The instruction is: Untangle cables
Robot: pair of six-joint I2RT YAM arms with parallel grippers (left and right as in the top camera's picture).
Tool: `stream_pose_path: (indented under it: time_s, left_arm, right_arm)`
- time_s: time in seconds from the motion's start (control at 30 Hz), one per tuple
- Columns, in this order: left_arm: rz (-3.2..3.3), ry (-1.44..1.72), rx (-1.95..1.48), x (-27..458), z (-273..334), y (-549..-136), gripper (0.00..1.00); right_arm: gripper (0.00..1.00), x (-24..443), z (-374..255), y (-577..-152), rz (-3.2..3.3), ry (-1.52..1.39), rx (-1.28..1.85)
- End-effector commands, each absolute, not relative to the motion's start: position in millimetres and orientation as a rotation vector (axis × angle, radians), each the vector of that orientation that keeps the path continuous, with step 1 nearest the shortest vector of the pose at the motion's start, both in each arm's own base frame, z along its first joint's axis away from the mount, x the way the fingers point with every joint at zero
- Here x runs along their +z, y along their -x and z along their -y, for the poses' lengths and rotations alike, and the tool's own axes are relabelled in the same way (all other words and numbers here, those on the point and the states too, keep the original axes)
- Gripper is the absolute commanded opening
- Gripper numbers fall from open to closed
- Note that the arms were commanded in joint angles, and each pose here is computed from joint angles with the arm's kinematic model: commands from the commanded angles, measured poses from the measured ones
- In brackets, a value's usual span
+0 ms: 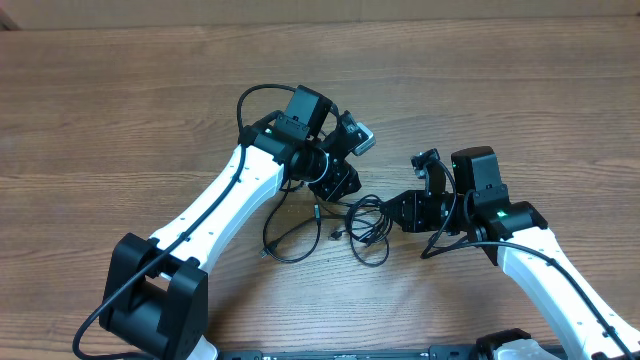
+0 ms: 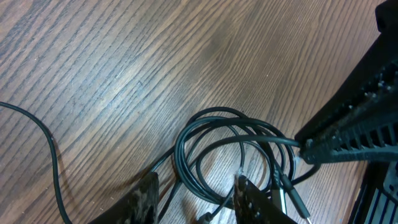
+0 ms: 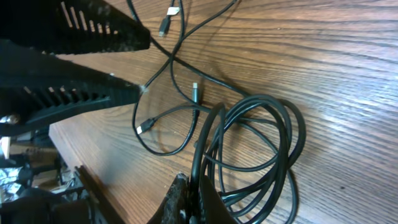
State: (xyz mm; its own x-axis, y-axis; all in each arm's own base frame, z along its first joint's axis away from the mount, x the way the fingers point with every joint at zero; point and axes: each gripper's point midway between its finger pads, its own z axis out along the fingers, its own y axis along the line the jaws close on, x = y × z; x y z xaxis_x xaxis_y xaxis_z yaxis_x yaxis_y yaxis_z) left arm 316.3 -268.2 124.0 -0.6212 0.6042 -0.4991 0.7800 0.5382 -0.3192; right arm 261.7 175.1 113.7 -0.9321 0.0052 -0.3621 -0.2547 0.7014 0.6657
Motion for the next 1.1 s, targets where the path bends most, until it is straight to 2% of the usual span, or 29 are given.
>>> stream_pose_path:
  time_s: [0.0,0.3,0.43,0.7,1.07]
  left_arm:
    - [-2.421,-1.167,-0.763,127.6,272.1,-318.2,0.39]
    - [-2.511,-1.174,-0.781,93.6,272.8,-317.4,0.4]
    - [-2.537,-1.19,-0.78,79.4,272.4,-317.1,0.42]
    - [-2.363,-1.495,-0.724,64.9,269.9,-313.2,0.52]
    - [-2.354,-1.704,-0.529,18.8,268.1,-309.3,0.52]
  right_arm:
    - [0.04,124.9,-180.4,-261.9,-2.541,0.25,1.108]
    - [0.04,74.2,-125.8,-235.7,-2.876,-0.137,0.692]
    - [0.04,70.6,-122.5,-225.7,-2.923,-0.155,0.674]
    - [0.06,70.8,-122.7,-226.6,-2.919,-0.155,0.675]
    - [0.06,71.1,-122.9,-227.4,-2.915,-0.154,0.676]
